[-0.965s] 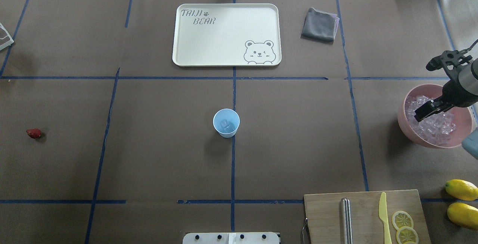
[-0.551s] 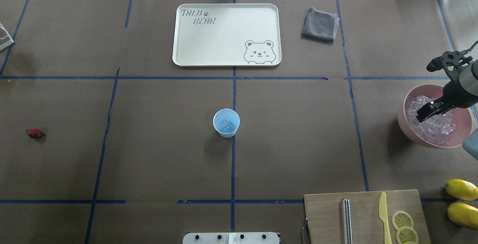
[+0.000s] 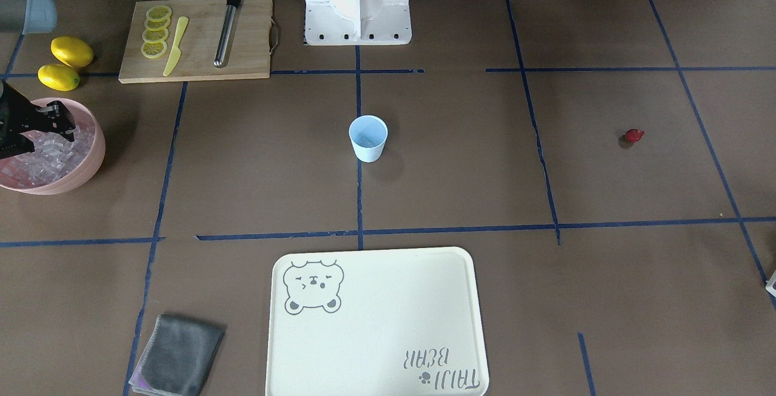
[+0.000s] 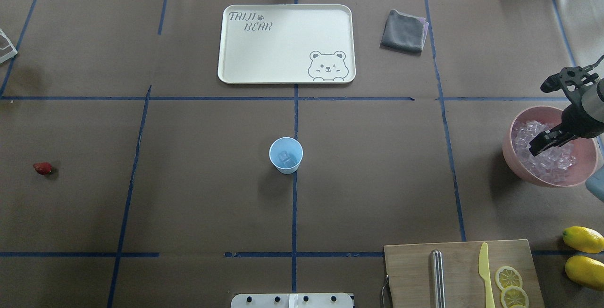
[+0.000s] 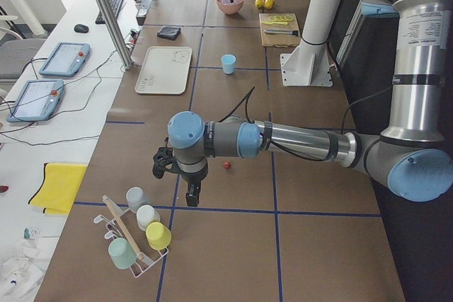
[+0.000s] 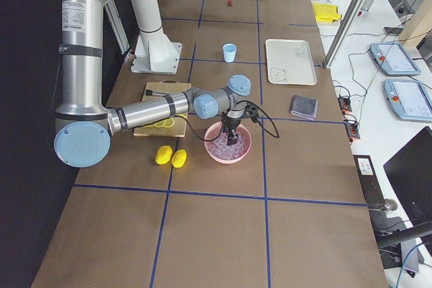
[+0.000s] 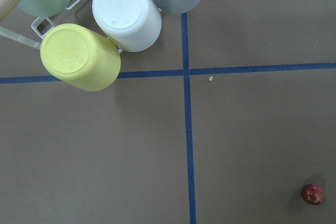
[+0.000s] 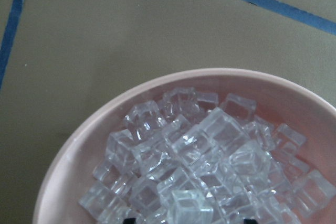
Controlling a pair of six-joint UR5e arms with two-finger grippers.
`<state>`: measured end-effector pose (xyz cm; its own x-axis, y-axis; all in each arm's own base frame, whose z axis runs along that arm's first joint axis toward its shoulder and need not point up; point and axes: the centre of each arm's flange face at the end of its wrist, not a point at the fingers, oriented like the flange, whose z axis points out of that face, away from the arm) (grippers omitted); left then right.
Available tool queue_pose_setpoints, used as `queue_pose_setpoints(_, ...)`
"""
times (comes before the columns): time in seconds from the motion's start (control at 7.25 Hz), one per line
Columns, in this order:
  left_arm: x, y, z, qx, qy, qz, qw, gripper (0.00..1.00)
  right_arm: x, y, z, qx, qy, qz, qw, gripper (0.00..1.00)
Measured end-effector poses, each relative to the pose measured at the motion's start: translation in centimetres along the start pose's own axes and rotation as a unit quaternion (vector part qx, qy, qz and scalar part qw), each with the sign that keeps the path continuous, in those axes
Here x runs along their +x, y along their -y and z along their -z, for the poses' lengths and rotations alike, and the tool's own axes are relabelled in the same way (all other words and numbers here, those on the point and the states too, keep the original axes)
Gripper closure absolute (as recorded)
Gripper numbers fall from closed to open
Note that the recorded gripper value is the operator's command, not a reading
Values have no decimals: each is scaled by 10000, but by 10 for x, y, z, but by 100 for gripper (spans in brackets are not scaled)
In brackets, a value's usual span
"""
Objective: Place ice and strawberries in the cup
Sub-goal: 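Lower the right gripper into the bowl to grasp a third ice cube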
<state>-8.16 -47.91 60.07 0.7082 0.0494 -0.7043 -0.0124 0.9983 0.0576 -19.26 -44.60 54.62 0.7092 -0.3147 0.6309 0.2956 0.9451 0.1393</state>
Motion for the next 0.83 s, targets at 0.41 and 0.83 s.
queue_pose_setpoints(0.41,0,0,0,0,0,1,10000,0,-1,0,0,2,-6,9,10000,92)
queue_pose_setpoints(0.83,0,0,0,1,-1,1,10000,0,-3,0,5,56,8,41,10000,100)
